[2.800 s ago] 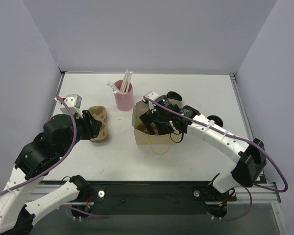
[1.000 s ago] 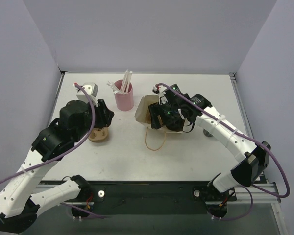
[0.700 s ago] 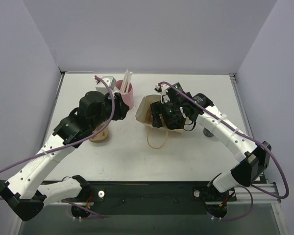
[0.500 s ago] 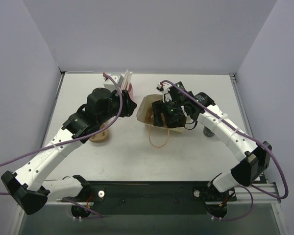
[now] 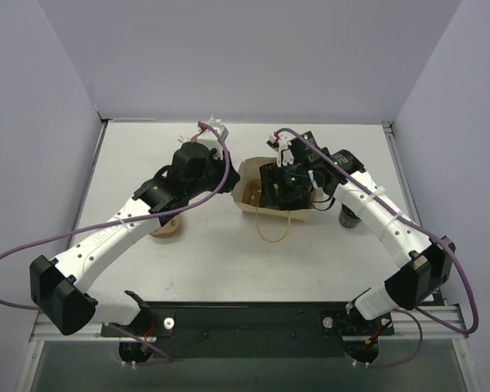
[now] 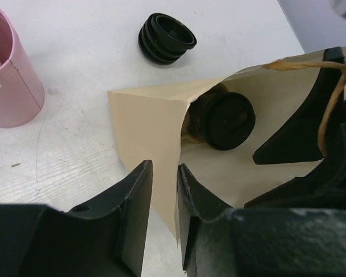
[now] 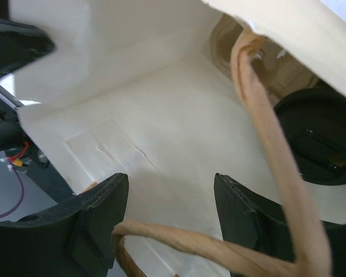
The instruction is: Pack the takeout coffee
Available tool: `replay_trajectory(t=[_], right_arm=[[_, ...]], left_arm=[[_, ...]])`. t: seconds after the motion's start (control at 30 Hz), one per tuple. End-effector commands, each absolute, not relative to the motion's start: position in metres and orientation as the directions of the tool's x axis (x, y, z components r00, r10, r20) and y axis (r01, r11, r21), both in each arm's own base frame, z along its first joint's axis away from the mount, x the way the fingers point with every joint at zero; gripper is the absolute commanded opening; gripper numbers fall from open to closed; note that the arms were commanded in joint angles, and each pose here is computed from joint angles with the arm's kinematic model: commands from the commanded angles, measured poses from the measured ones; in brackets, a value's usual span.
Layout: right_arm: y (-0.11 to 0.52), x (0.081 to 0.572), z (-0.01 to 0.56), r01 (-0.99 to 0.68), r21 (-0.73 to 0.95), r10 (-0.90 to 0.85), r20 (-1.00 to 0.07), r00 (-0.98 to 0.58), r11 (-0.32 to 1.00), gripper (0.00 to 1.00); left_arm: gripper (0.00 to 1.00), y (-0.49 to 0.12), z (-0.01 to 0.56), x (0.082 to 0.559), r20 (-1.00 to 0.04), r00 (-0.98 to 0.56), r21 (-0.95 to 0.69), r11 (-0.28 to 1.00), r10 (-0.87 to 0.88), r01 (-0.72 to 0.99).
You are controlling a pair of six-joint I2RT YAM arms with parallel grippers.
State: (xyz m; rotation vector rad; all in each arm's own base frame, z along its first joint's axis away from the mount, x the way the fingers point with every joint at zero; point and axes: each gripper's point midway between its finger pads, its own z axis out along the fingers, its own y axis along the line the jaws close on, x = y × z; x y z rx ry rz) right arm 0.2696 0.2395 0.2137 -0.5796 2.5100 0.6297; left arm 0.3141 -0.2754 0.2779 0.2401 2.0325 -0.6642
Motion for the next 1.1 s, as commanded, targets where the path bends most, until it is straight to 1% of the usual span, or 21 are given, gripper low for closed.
replay_trajectory(t=[0.0, 0.03, 0.1, 0.3, 0.4, 0.6, 0.77, 0.97, 1.07], right_arm=[[0.242, 0.265, 0.245, -0.529, 0.374, -0.252, -0.581, -0.774, 0.762, 0.59], [0.245, 0.263, 0.246, -0.537, 0.393, -0.255, -0.576, -0.777, 0.747, 0.56], [0.245, 0.264, 0.248, -0.546, 0.406, -0.260, -0.575, -0.776, 0.733, 0.54], [0.243, 0.260, 0.241, -0.559, 0.434, -0.293, -0.539, -0.790, 0.707, 0.55], [0.239, 0.256, 0.239, -0.581, 0.431, -0.329, -0.528, -0.783, 0.691, 0.59], [0.234, 0.256, 0.245, -0.614, 0.439, -0.360, -0.532, -0.766, 0.656, 0.70], [0.232, 0.258, 0.248, -0.593, 0.484, -0.342, -0.511, -0.789, 0.644, 0.73], [0.236, 0.252, 0.254, -0.585, 0.536, -0.330, -0.500, -0.801, 0.608, 0.77], [0.235, 0.255, 0.256, -0.581, 0.532, -0.321, -0.504, -0.801, 0.616, 0.80]], left_arm=[[0.33, -0.287, 0.309, 0.321, -0.877, -0.464, -0.369, 0.798, -0.128, 0.477], [0.33, -0.289, 0.307, 0.321, -0.875, -0.468, -0.369, 0.796, -0.124, 0.479], [0.32, -0.290, 0.307, 0.322, -0.875, -0.469, -0.370, 0.795, -0.123, 0.481], [0.29, -0.294, 0.304, 0.325, -0.874, -0.472, -0.367, 0.793, -0.115, 0.486], [0.29, -0.296, 0.303, 0.327, -0.875, -0.472, -0.363, 0.793, -0.109, 0.489], [0.29, -0.302, 0.299, 0.331, -0.874, -0.474, -0.366, 0.785, -0.106, 0.499], [0.26, -0.308, 0.305, 0.336, -0.880, -0.460, -0.368, 0.776, -0.114, 0.512], [0.25, -0.311, 0.305, 0.339, -0.881, -0.459, -0.371, 0.775, -0.119, 0.512], [0.25, -0.312, 0.303, 0.341, -0.879, -0.462, -0.371, 0.777, -0.117, 0.509]])
